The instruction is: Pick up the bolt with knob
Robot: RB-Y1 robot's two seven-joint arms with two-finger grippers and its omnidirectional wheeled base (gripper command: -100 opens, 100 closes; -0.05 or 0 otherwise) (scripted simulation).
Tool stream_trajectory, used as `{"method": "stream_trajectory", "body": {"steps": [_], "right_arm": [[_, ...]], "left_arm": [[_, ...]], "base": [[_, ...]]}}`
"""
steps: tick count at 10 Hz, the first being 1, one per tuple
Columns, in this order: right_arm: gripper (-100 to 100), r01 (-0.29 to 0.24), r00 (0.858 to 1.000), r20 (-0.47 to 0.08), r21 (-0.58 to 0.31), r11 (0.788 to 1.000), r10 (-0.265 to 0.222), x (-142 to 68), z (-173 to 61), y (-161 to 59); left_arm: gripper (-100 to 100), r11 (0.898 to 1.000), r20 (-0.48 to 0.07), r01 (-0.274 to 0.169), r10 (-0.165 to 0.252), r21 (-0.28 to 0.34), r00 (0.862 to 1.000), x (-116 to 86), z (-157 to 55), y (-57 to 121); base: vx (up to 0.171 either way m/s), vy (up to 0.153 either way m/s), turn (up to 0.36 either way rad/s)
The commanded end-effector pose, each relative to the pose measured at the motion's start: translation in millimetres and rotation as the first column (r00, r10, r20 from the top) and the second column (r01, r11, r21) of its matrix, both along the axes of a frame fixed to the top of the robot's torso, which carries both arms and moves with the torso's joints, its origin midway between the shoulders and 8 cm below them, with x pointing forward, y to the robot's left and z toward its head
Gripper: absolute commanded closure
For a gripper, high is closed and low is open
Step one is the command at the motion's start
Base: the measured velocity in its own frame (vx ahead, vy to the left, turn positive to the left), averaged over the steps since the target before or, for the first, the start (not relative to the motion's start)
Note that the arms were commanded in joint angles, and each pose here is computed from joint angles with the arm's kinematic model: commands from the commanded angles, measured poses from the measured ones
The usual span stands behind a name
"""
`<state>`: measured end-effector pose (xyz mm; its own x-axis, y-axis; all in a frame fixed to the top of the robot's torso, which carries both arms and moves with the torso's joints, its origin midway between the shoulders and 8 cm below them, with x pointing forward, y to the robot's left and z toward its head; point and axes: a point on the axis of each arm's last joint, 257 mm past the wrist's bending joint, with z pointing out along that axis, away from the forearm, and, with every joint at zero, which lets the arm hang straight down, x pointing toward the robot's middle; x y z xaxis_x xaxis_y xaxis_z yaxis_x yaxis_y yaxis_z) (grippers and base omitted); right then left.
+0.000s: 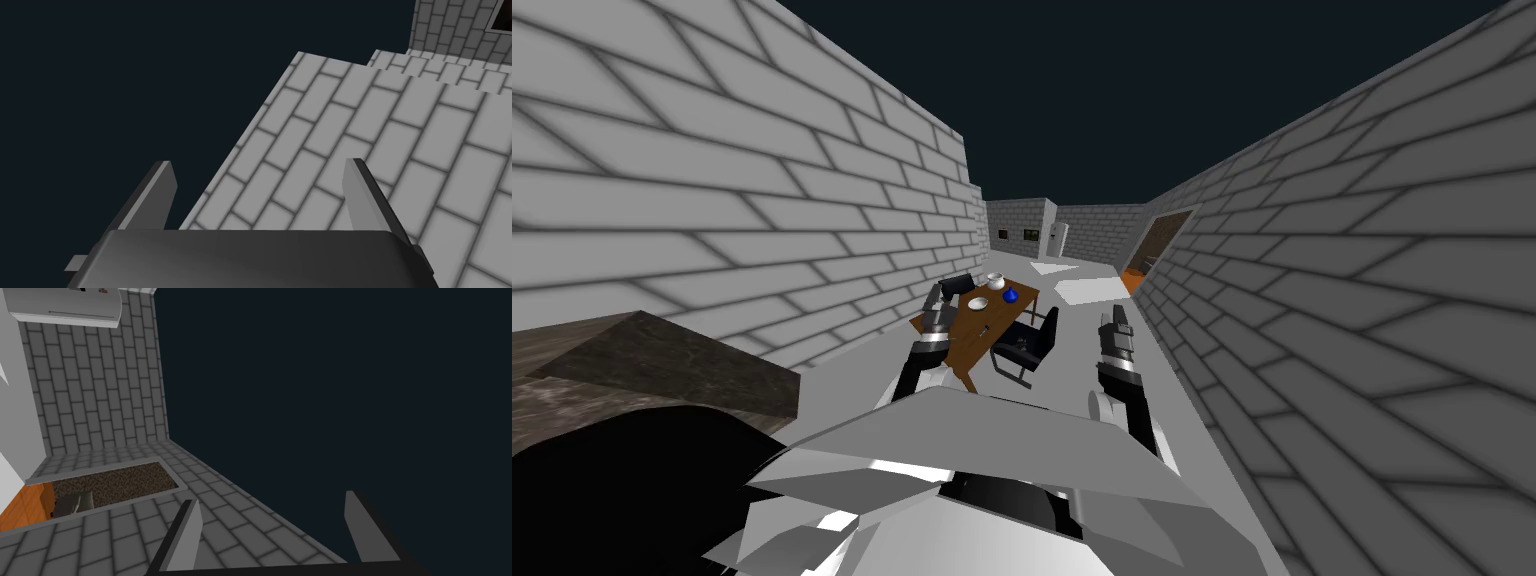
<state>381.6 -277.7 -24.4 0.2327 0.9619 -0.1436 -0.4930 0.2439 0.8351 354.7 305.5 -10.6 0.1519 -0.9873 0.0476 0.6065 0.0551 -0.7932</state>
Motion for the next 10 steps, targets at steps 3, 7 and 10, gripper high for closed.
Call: {"method": "stream_trajectory", "body": {"steps": [3, 7, 10], "right_arm": [[0, 0.000, 1.000, 0.000, 0.000, 1.000, 0.000, 0.0, 0.0, 0.0], [0, 0.000, 1.000, 0.000, 0.000, 1.000, 0.000, 0.0, 0.0, 0.0], [0, 0.000, 1.000, 0.000, 0.000, 1.000, 0.000, 0.0, 0.0, 0.0]], "left_arm": [[-100, 0.998, -0.105, 0.057, -0.055, 0.015, 0.993, 27.3, -31.4, 2.7], [-100, 0.996, -0.228, 0.083, -0.085, -0.020, 0.970, 57.9, -73.1, 15.8], [-100, 0.995, -0.316, 0.081, -0.098, -0.066, 0.944, 79.7, -104.9, 30.4]], "base": [[-0.041, 0.017, 0.077], [-0.048, 0.017, 0.055], [-0.052, 0.008, 0.051]]}}
